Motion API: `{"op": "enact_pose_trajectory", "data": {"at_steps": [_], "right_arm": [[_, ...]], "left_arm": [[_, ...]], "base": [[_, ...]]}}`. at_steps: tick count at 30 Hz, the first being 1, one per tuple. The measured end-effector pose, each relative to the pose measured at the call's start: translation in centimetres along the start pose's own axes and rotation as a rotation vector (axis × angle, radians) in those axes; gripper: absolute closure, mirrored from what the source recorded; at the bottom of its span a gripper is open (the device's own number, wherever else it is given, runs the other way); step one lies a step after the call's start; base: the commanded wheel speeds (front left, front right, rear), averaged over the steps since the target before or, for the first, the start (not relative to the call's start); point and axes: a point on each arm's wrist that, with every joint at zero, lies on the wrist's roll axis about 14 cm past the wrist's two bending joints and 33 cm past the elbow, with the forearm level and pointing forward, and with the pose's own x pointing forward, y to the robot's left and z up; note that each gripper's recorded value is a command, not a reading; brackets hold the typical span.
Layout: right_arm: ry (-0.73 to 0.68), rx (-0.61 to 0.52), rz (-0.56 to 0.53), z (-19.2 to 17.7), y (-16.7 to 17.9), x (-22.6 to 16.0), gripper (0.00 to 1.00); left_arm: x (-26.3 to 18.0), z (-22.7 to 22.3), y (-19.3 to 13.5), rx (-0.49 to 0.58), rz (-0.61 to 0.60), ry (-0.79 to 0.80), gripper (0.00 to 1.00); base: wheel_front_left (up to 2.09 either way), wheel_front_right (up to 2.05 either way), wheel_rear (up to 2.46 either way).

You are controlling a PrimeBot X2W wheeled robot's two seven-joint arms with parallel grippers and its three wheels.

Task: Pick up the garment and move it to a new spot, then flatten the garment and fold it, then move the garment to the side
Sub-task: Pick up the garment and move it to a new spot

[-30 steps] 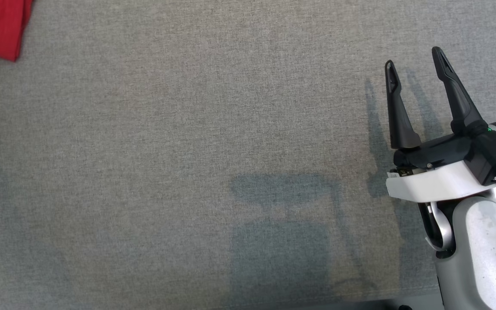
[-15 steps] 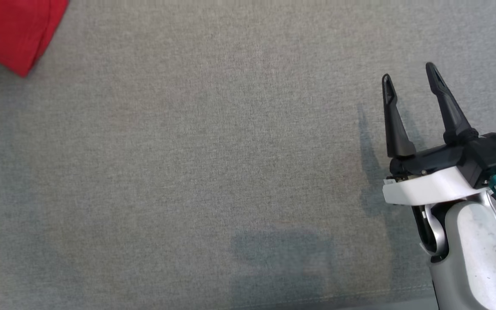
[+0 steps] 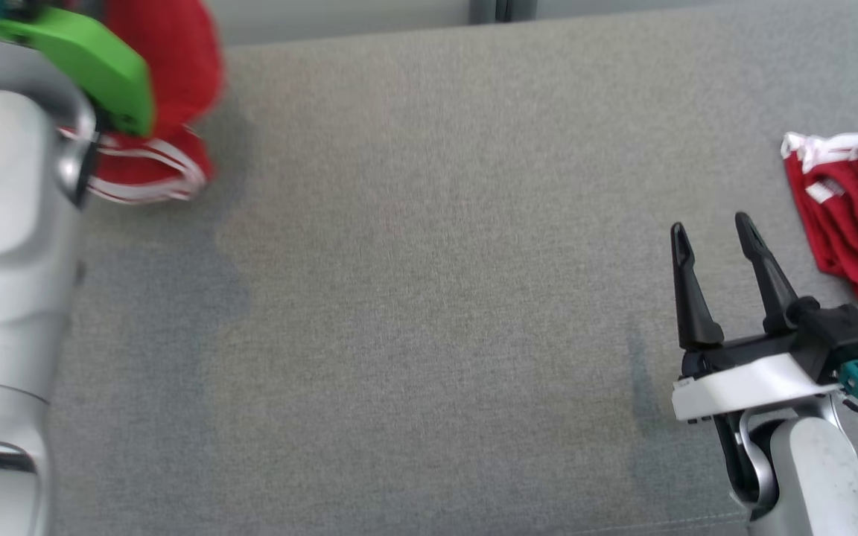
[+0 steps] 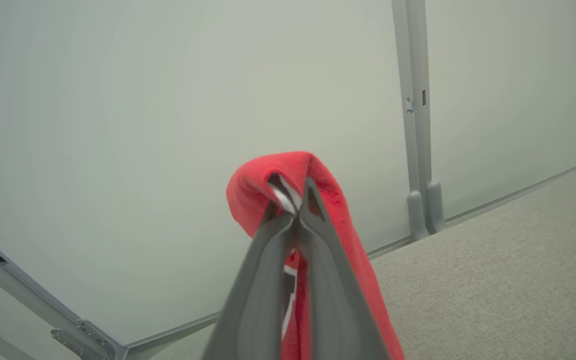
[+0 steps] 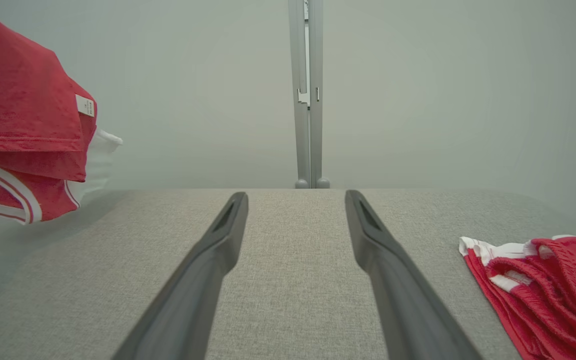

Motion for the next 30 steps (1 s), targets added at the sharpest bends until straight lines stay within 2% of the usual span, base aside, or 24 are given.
{"op": "enact_pose_trajectory", "data": {"at_steps": [9, 13, 17, 21, 26, 30], "right_arm": [[-0.073, 0.01, -0.016, 3.3, 0.0, -2.6, 0.0], [-0.099, 0.013, -0.016, 4.3, 0.1, -3.2, 0.0], [-0.1, 0.021, -0.016, 4.3, 0.1, -3.4, 0.0], [-0.088, 0.022, -0.029, 3.9, -0.3, -3.4, 0.0], [-0.076, 0.031, -0.031, 3.3, -0.4, -3.1, 0.0], [-0.067, 0.033, -0.026, 2.9, -0.4, -2.6, 0.0]], "left_arm": [[-3.8, 7.2, -8.4, -0.083, -0.203, -0.162, 1.0], [-5.8, 8.1, -12.5, -0.151, -0.294, -0.189, 1.0], [-6.7, 6.5, -16.2, -0.226, -0.356, -0.155, 1.0], [-6.8, 4.9, -18.4, -0.269, -0.371, -0.136, 1.0], [-6.4, 0.6, -18.7, -0.344, -0.305, -0.059, 1.0], [-5.9, -3.4, -17.6, -0.373, -0.214, 0.022, 1.0]], "base": [[0.0, 0.0, 0.0], [0.0, 0.0, 0.0], [0.0, 0.0, 0.0], [0.0, 0.0, 0.0], [0.0, 0.0, 0.0], [0.0, 0.0, 0.0]]}}
